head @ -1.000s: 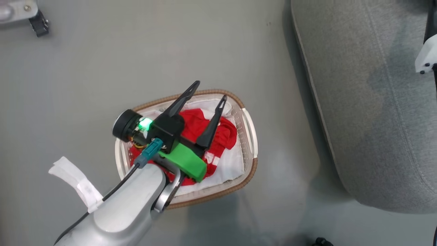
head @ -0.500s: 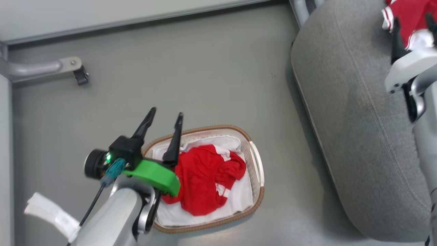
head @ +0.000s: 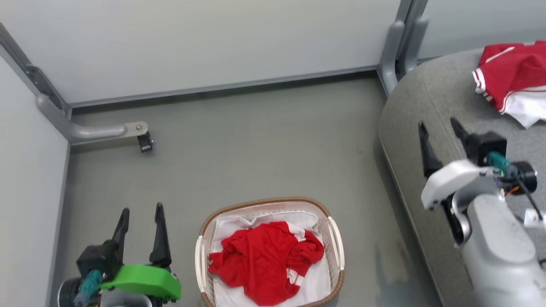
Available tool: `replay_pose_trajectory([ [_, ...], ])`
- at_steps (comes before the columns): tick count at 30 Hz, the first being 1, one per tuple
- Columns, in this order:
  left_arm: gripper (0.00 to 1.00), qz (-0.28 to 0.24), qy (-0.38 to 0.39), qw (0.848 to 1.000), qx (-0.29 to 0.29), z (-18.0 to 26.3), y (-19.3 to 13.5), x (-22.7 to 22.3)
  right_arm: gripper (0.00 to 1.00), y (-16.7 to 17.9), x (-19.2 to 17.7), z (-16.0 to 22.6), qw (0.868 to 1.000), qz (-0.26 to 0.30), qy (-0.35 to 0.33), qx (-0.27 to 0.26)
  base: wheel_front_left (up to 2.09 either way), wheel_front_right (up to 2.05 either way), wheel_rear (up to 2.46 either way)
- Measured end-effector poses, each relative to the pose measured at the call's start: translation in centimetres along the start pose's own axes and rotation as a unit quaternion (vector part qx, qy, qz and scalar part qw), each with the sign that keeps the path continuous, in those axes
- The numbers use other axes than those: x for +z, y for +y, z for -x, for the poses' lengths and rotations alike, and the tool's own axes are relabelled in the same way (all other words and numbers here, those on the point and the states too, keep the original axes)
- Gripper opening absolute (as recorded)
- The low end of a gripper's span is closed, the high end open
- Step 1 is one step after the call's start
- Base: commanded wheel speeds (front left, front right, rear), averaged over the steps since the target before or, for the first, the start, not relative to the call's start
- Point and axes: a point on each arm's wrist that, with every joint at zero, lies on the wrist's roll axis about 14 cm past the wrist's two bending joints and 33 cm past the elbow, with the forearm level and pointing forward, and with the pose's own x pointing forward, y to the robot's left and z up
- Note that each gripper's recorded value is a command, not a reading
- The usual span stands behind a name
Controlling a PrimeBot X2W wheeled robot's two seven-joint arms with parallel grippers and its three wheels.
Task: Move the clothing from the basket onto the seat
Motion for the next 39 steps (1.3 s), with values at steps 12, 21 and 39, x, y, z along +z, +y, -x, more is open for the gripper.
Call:
replay_pose_trajectory([
  [12, 1.00, 0.019, -0.010, 0.999, 0.036, 4.5, 1.3, -0.5, 1.00, 5.1, -3.1, 6.7, 0.998, -0.046, 0.010, 0.029, 0.00, 0.00, 0.00],
  [21, 1.00, 0.021, -0.012, 0.999, 0.040, 5.2, 1.9, -0.6, 1.00, 7.2, -2.6, 9.2, 0.995, -0.079, -0.003, 0.054, 0.00, 0.00, 0.00],
  [39, 1.00, 0.024, -0.010, 0.999, 0.038, 5.3, 1.9, -1.0, 1.00, 7.9, -3.0, 9.6, 0.994, -0.086, 0.003, 0.063, 0.00, 0.00, 0.00],
])
